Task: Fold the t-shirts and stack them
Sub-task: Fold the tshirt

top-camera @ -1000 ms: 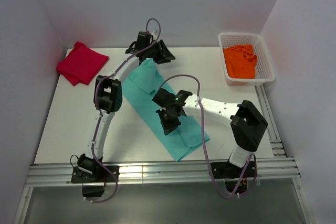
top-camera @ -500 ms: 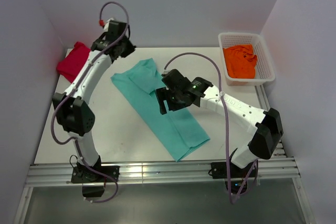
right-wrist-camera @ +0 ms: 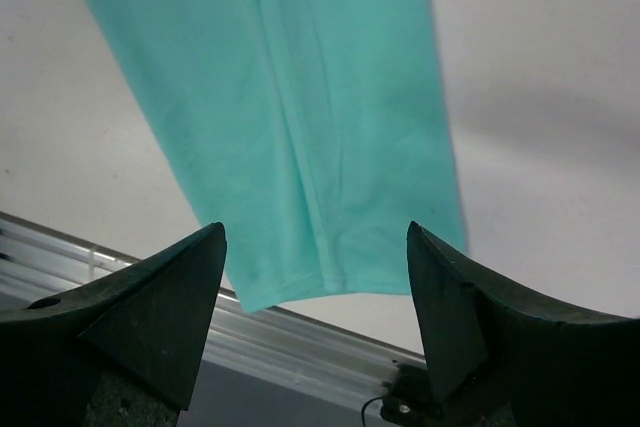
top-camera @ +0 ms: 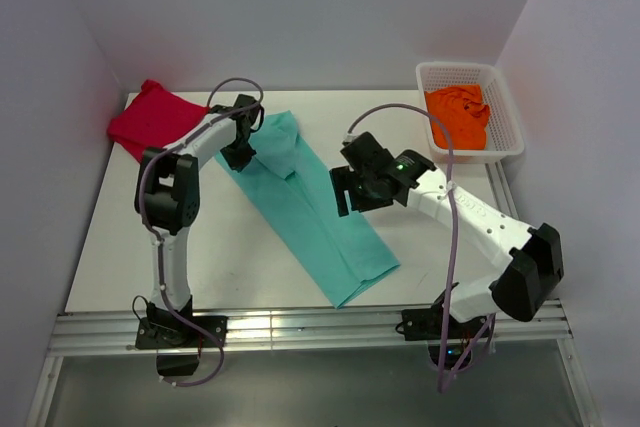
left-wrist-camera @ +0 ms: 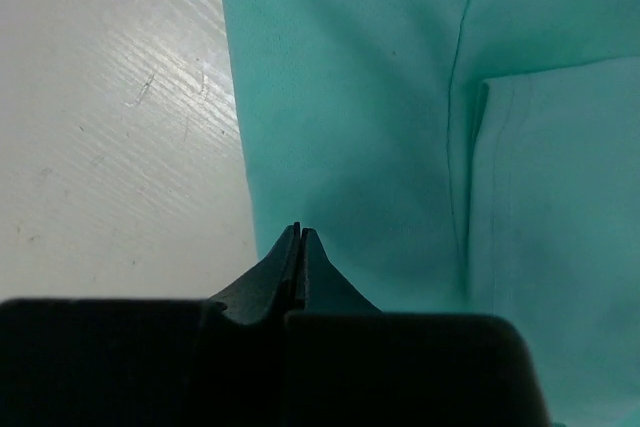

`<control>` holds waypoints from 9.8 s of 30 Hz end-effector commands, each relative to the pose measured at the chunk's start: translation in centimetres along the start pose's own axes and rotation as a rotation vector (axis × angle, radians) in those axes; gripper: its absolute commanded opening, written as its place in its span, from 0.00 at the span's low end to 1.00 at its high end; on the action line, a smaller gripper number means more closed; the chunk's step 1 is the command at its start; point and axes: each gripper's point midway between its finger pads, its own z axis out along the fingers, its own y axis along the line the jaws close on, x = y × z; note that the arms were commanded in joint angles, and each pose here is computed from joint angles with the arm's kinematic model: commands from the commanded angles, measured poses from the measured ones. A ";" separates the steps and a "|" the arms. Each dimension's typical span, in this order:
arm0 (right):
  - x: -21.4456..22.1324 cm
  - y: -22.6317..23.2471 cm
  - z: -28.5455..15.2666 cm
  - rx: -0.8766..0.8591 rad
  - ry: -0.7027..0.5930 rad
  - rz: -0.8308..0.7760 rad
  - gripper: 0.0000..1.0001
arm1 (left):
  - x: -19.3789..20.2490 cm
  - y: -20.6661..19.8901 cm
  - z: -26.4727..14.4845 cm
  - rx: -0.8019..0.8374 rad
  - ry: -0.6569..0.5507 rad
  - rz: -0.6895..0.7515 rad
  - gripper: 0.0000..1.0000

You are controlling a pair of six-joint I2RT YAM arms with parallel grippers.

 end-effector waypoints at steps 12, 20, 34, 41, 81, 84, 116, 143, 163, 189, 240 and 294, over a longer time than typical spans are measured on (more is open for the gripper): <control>0.1 -6.7 -1.3 0.152 0.013 0.127 0.79 | 0.2 -7.2 7.7 0.032 0.093 0.061 0.00; -0.1 -6.9 -0.3 0.149 0.030 0.163 0.78 | -0.8 -22.0 0.9 0.665 0.018 0.263 0.31; -1.4 -5.8 -1.2 0.071 -0.093 0.211 0.79 | -16.3 -14.4 -20.9 0.732 -0.439 0.025 0.95; -0.9 -5.0 -2.6 -0.003 -0.164 0.291 0.82 | -1.6 -4.7 -16.9 0.459 -0.101 0.030 0.84; 13.4 -6.0 2.0 -0.077 -0.015 0.655 0.78 | 32.1 6.6 -13.7 0.335 0.190 0.182 0.61; 13.6 -6.1 2.1 -0.072 -0.014 0.661 0.78 | 31.5 5.7 -14.3 0.381 0.168 0.167 0.60; 15.9 -5.9 7.1 -0.072 0.069 0.669 0.60 | 33.5 4.7 -12.0 0.347 0.181 0.244 0.20; 19.5 -6.0 6.3 -0.082 0.122 0.676 0.00 | 31.7 9.7 -12.5 0.286 0.172 0.211 0.00; 9.9 -2.8 -2.4 -0.147 0.033 0.663 0.00 | 25.5 9.9 -21.8 0.426 0.079 0.134 0.00; -1.3 -2.8 3.0 -0.003 0.066 0.500 0.00 | 11.7 0.1 -17.7 0.447 0.029 0.150 0.00; 4.9 -0.1 12.9 -0.178 0.143 0.578 0.60 | 13.0 2.1 -6.9 0.451 0.210 0.085 0.94; 10.5 -2.8 15.8 -0.030 0.222 0.551 0.20 | 14.9 2.8 -7.5 0.430 0.210 0.086 0.82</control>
